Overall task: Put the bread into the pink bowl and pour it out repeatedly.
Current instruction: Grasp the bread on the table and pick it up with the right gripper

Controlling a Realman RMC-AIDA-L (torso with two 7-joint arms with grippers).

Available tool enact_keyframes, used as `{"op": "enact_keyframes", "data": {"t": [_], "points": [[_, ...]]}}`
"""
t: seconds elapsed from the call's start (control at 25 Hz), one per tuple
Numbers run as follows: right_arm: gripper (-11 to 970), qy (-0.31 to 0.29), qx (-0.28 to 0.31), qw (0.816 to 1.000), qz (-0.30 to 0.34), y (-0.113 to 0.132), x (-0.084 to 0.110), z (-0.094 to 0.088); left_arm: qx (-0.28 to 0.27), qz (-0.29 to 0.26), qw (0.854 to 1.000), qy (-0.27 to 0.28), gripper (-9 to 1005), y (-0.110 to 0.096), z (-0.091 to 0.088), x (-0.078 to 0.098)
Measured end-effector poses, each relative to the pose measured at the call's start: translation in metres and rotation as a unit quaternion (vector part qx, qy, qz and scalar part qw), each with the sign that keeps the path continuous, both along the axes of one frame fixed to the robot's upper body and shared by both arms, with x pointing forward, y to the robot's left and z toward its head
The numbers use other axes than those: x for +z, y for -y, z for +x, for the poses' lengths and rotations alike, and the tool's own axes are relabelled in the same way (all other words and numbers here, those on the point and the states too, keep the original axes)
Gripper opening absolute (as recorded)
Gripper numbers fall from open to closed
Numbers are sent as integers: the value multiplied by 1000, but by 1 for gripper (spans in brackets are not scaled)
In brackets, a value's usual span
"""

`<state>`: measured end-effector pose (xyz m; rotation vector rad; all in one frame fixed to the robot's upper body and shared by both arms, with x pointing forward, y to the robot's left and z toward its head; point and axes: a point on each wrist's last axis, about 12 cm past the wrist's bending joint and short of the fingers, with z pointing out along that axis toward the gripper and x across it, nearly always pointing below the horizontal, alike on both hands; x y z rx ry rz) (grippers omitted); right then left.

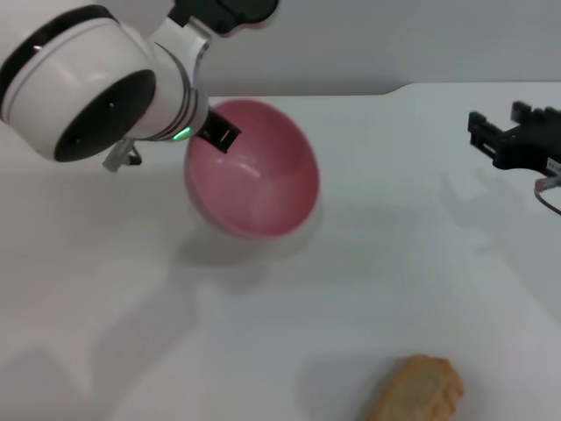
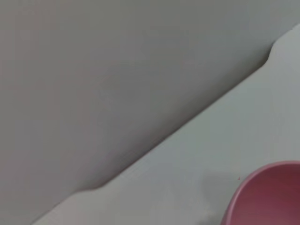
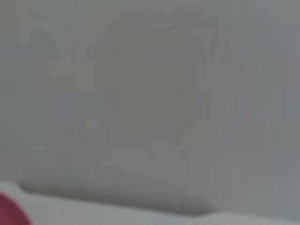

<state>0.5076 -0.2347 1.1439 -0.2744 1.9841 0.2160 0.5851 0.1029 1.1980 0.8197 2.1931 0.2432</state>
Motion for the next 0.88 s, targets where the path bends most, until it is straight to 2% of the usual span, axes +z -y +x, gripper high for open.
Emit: {"op": "enact_keyframes", "data": {"t": [0.04, 0.2, 0.44, 0.6, 0.88], "points": [[558, -20, -2, 1000, 6, 2, 2, 3, 12, 1, 999, -30, 47, -9, -4, 0], [559, -96, 6, 995, 17, 4, 9, 6, 22, 4, 999, -40, 47, -15, -10, 2], [549, -133, 45, 990, 23, -7, 22, -8, 30, 9, 998, -50, 47, -18, -9, -2], [541, -178, 79, 980, 39, -19, 19, -19, 34, 7, 998, -52, 47, -19, -7, -3], [527, -252, 123, 959, 50, -35, -1, -36, 42, 9, 997, -58, 47, -23, -5, -8]]}}
